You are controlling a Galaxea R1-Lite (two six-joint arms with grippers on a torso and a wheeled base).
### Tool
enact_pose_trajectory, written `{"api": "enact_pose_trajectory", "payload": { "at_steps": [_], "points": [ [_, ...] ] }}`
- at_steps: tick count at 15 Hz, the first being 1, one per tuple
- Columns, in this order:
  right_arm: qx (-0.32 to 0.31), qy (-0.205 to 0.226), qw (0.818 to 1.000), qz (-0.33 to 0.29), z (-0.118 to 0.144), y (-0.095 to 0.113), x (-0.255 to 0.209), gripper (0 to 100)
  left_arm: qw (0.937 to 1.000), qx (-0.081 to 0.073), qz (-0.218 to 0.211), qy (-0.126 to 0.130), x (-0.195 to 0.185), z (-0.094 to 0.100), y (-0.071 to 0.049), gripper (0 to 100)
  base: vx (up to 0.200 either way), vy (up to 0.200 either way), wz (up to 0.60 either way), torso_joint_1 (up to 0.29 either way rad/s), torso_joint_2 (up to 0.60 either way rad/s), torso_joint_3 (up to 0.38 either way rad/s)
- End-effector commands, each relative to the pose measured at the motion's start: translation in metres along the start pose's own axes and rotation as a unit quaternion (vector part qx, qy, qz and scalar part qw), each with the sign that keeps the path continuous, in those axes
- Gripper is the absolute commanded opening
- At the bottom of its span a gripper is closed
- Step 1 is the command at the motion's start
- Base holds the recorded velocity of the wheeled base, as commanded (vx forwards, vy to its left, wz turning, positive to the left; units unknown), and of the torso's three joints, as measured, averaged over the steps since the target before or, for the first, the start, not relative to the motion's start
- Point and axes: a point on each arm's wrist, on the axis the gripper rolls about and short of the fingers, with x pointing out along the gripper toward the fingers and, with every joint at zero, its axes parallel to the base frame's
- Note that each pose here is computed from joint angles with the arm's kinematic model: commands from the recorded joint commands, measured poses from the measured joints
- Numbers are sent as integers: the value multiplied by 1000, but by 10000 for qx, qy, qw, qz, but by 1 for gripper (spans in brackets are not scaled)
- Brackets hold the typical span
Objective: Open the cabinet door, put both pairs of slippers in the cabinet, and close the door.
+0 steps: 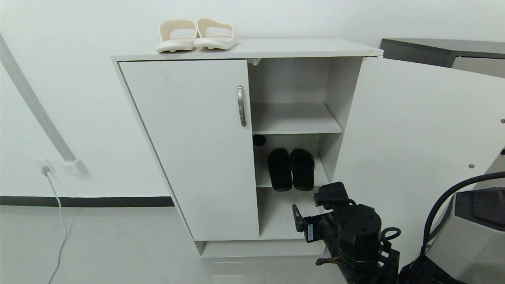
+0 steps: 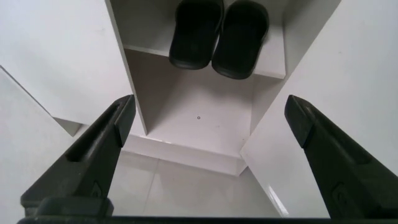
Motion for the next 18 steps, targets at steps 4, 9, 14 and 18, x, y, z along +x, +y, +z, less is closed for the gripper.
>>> {"api": "enact_pose_trajectory", "payload": {
  "at_steps": [4,9,14,18],
  "points": [
    [-24,23,10000,-11,-2,0,1,100,10000,-1,0,11,0,0,0,0,0,0,0,0,0,0],
    [-33,35,10000,-11,-3,0,1,100,10000,-8,8,11,0,0,0,0,0,120,0,-1,2,0],
    [7,-20,10000,0,-2,1,1,100,10000,-16,8,11,0,0,0,0,0,200,0,8,0,2],
    [11,-26,10000,16,-2,1,0,100,10000,-24,8,11,0,0,0,0,0,200,0,-2,-1,6]
  ]
}}
